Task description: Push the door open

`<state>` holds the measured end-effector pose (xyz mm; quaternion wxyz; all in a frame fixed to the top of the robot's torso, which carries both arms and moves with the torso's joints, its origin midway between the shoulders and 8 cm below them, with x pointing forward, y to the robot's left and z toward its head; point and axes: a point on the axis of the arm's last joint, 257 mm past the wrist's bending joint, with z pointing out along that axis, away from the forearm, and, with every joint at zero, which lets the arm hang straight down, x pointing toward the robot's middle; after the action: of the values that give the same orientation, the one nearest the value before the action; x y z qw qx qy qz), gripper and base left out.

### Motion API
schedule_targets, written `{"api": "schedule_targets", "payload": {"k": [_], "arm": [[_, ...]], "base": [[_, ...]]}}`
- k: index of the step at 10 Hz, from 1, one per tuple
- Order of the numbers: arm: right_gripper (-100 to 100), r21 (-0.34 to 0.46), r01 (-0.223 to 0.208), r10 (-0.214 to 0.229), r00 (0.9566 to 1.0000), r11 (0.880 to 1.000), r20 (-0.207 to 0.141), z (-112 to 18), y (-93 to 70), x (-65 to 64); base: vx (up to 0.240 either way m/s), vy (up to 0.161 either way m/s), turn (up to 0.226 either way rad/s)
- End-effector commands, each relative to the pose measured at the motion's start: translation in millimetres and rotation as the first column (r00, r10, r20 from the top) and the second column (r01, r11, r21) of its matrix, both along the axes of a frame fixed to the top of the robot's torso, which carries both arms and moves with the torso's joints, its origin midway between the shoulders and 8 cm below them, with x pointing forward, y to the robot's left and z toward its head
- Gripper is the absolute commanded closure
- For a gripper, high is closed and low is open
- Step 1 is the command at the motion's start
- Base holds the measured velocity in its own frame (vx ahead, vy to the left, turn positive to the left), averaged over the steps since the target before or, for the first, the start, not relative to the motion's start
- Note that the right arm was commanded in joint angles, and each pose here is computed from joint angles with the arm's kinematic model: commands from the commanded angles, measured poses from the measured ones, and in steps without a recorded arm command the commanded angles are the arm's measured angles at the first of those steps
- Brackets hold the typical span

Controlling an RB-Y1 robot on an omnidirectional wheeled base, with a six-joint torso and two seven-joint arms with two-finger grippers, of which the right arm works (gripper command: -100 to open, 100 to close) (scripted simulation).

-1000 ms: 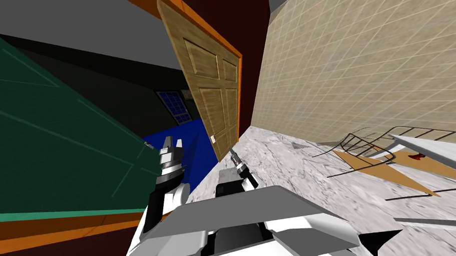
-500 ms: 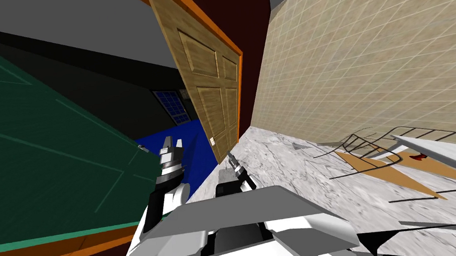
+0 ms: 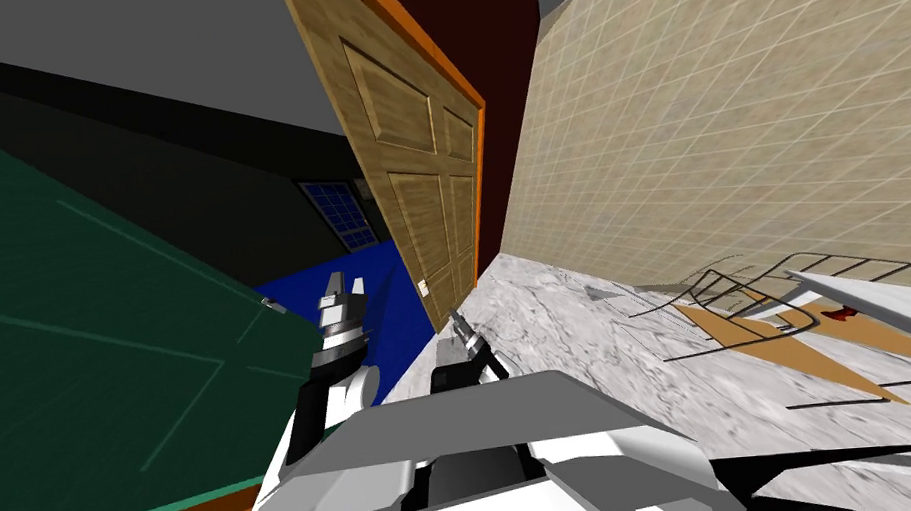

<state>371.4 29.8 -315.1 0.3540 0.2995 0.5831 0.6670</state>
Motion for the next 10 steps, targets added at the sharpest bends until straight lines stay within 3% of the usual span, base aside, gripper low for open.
{"api": "schedule_targets", "payload": {"k": [1, 5, 10], "arm": [[-100, -0.008, -0.031, 0.031, 0.9994, 0.999, -0.017, -10.9, 9.3, -8.5], [-100, -0.023, -0.083, 0.082, 0.9956, 0.996, -0.046, -29.1, 24.2, -22.0], [-100, -0.048, -0.159, 0.155, 0.9839, 0.986, -0.089, -55.6, 42.9, -43.5]], "base": [[0.139, 0.028, -0.042], [0.131, 0.026, -0.032], [0.169, 0.04, -0.034]]}}
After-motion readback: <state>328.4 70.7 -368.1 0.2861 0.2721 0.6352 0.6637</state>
